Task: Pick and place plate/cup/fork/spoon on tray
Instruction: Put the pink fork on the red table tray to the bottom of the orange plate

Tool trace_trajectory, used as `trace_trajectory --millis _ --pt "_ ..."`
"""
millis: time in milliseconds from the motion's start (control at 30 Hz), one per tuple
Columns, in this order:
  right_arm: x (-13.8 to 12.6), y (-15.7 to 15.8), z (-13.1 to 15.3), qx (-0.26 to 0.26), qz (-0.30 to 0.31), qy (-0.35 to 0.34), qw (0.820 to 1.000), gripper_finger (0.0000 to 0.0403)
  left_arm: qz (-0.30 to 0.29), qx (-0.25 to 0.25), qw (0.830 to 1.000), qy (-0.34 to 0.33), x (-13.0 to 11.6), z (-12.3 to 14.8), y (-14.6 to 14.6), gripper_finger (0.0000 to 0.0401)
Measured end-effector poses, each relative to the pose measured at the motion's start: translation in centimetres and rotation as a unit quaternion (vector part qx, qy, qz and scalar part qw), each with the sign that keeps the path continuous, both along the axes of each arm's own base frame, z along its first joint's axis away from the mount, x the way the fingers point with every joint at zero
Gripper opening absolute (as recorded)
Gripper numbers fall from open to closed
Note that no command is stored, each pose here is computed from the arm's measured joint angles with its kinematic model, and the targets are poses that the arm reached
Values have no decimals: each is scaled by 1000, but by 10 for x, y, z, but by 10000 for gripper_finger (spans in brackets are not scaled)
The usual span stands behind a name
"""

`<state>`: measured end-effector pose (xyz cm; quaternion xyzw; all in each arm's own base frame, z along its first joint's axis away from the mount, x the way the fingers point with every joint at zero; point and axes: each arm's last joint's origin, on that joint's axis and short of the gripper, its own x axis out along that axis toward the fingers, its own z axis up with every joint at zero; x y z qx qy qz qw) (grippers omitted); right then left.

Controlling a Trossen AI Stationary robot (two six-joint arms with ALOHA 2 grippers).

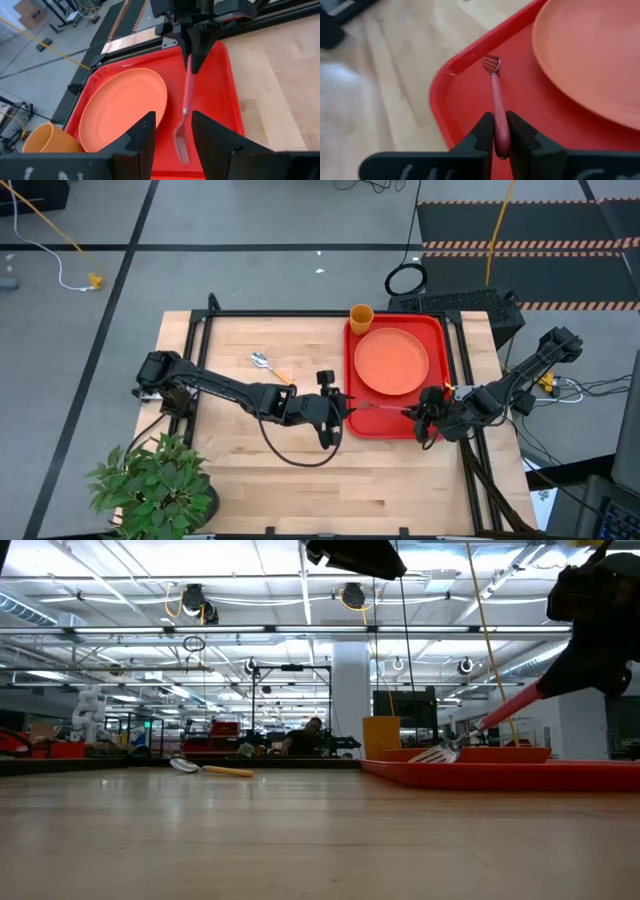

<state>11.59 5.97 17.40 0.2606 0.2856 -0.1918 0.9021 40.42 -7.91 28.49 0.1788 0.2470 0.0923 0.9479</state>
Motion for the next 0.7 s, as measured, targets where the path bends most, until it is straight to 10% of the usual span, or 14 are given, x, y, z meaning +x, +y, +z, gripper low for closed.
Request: trace_trajectory --millis 700 --pt "-15 -14 -48 49 -42 -8 998 33 -33 65 997 -7 23 -22 8 130"
